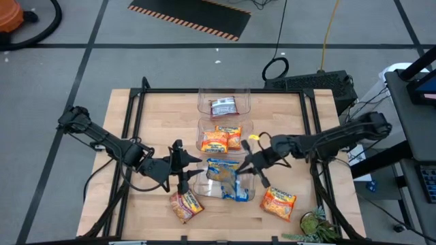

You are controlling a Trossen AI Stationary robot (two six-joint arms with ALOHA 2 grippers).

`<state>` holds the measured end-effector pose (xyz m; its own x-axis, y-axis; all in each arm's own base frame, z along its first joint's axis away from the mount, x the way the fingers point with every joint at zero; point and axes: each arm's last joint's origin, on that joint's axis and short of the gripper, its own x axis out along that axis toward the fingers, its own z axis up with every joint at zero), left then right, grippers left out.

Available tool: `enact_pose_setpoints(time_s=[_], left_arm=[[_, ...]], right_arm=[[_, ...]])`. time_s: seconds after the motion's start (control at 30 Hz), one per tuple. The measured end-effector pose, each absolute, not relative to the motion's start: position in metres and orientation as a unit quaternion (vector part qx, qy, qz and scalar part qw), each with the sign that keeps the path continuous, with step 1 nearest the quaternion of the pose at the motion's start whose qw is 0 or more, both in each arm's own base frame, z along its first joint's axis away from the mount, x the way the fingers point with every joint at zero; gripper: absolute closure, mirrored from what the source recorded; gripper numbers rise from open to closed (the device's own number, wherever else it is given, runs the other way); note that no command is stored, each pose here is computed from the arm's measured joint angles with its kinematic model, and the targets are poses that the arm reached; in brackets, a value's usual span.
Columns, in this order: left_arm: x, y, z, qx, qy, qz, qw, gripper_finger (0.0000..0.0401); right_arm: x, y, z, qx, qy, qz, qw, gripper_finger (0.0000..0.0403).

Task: Sort Maruchan noodles
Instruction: Put the blue noodle pack into the bottom transparent bin

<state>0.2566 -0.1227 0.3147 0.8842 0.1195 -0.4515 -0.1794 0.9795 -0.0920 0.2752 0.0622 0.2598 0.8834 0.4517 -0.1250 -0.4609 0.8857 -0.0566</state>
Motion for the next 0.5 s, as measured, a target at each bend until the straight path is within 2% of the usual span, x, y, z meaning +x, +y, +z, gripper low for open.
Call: enact_pose_setpoints(time_s=[0.1,0.3,0.5], left_arm=[[0.257,-0.123,0.315,-0.064,0.228,0.077,0.968,0.0226],[0.256,-0.124,0.315,-0.066,0.229,0.075,0.968,0.0226],[0.253,-0.13,0.314,-0.064,0.231,0.062,0.969,0.0226]], right_arm=[[0.281,0.062,0.251,-0.063,0.054,0.279,0.957,0.0403],[0.287,0.049,0.229,-0.048,0.138,0.237,0.961,0.0403],[0.279,0.043,0.224,-0.027,0.201,0.22,0.954,0.0401]])
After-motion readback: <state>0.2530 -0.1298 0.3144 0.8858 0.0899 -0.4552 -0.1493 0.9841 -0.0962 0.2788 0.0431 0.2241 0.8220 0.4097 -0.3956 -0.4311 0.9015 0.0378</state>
